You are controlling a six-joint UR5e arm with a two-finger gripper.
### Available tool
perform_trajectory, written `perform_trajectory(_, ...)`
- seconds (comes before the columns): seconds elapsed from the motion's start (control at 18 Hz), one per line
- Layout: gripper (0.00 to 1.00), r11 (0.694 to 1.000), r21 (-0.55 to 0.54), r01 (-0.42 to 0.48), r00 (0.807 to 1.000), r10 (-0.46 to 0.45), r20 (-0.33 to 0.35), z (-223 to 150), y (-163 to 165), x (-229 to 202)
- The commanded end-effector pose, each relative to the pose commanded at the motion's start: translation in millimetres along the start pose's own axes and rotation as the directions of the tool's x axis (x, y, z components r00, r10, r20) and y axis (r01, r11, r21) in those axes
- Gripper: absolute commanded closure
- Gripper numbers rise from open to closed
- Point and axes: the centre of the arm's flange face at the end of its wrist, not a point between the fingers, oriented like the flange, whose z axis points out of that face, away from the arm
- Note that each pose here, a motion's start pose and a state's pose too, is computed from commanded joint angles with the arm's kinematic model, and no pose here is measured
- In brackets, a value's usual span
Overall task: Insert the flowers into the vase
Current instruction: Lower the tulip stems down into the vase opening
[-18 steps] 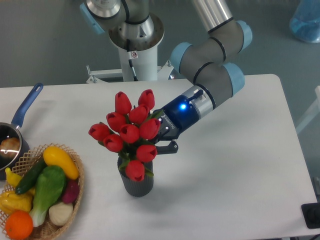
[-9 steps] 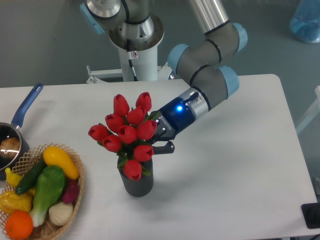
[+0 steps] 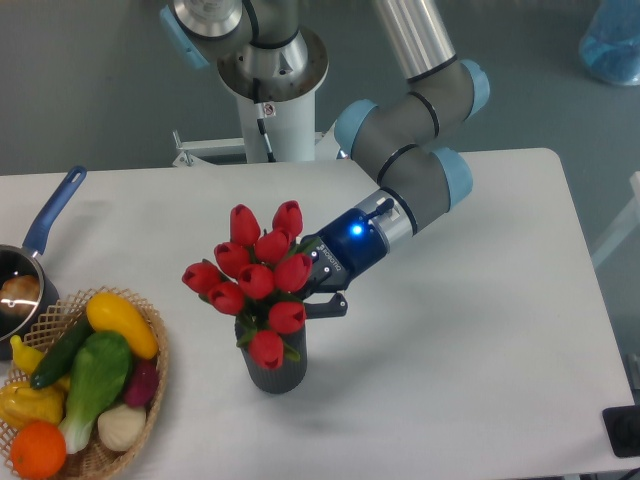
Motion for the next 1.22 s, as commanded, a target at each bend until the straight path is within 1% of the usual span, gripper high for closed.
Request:
perform_trajectory(0.22, 0.74, 1.0, 0.0, -0.015, 1.0, 0.015, 0.0, 0.0, 16.0, 5.8)
perform_trajectory(0.39, 0.74, 1.0, -0.002, -0.021, 1.0, 0.021, -0.001, 0.3, 22.0, 8.6)
perform_trajectory(1.22, 0.74, 1.0, -0.005, -0.005, 1.0, 0.005, 0.01, -5.9, 34.9, 3.0)
